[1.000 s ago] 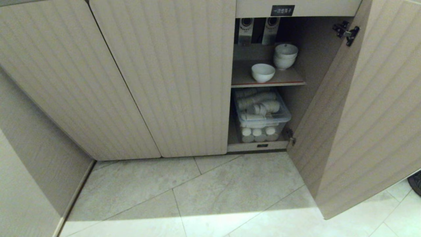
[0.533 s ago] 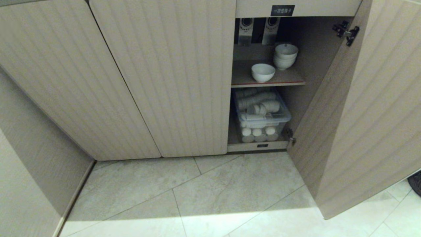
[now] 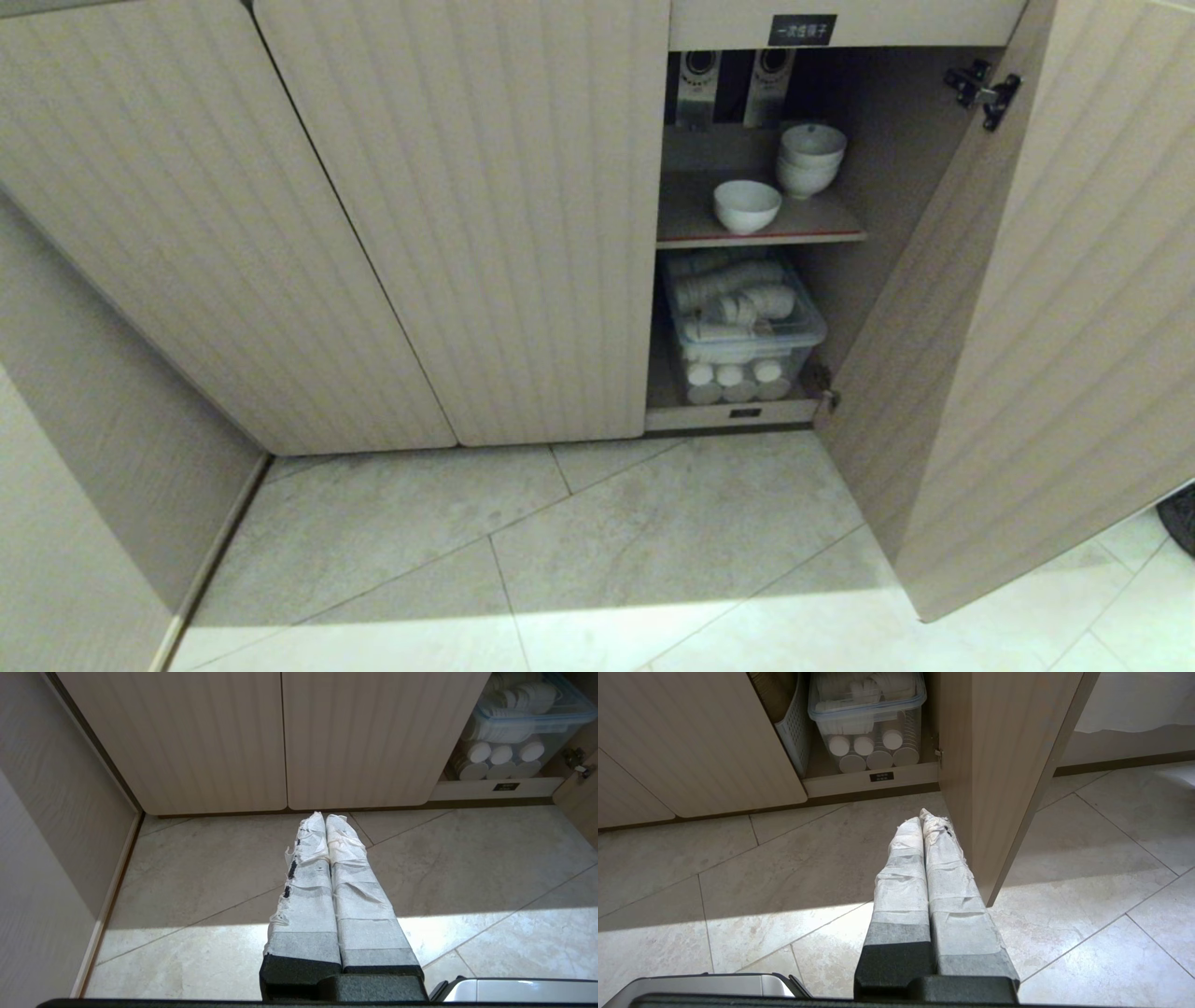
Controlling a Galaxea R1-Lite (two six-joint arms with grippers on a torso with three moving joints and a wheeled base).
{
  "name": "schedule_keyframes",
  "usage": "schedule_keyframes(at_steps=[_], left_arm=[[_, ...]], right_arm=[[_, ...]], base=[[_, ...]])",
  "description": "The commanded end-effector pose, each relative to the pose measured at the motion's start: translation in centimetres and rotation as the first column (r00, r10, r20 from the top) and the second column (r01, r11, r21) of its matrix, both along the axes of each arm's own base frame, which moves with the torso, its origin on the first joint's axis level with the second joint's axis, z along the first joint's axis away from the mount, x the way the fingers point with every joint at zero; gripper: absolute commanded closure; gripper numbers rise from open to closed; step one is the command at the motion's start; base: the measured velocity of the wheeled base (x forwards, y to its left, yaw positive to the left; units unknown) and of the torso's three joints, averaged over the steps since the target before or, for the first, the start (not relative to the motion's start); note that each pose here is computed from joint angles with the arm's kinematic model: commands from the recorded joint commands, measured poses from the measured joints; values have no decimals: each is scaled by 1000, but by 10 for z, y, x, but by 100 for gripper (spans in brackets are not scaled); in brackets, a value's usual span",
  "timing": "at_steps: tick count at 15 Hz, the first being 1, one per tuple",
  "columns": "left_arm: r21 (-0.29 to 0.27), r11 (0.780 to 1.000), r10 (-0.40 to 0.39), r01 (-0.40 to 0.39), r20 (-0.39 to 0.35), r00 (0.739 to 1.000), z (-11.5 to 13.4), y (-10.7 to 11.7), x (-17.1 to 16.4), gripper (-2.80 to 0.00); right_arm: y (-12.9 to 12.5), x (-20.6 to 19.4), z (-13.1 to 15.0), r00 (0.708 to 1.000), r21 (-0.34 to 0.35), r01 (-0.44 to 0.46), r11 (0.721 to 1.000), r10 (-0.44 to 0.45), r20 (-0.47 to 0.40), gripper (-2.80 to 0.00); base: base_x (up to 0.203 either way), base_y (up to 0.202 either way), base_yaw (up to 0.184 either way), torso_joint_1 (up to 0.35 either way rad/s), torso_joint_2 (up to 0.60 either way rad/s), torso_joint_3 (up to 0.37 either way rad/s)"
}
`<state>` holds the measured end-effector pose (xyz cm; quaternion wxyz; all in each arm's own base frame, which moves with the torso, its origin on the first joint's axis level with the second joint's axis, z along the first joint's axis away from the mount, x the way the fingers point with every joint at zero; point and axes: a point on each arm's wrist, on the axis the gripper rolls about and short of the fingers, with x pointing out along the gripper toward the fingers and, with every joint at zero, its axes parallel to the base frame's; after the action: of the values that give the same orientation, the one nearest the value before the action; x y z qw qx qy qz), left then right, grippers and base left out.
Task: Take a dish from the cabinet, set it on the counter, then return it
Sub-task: Take the bowl from the cabinet
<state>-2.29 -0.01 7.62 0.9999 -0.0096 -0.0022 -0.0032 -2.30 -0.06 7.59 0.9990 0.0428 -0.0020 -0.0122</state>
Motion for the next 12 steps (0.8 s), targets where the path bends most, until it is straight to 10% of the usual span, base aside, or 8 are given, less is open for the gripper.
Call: schedule_keyframes(at_steps=[1,12], left_arm=[[-1,1000,0,0,0,1000,0,0,0,0],[-2,1000,-1,1,0,1000,0,0,0,0]], right_arm=[[0,0,0,1000,0,0,1000,0,-1,0],[0,0,0,1000,0,0,1000,0,-1,0]], base=[[0,0,0,0,0,0],[168,0,1,3,3,3]])
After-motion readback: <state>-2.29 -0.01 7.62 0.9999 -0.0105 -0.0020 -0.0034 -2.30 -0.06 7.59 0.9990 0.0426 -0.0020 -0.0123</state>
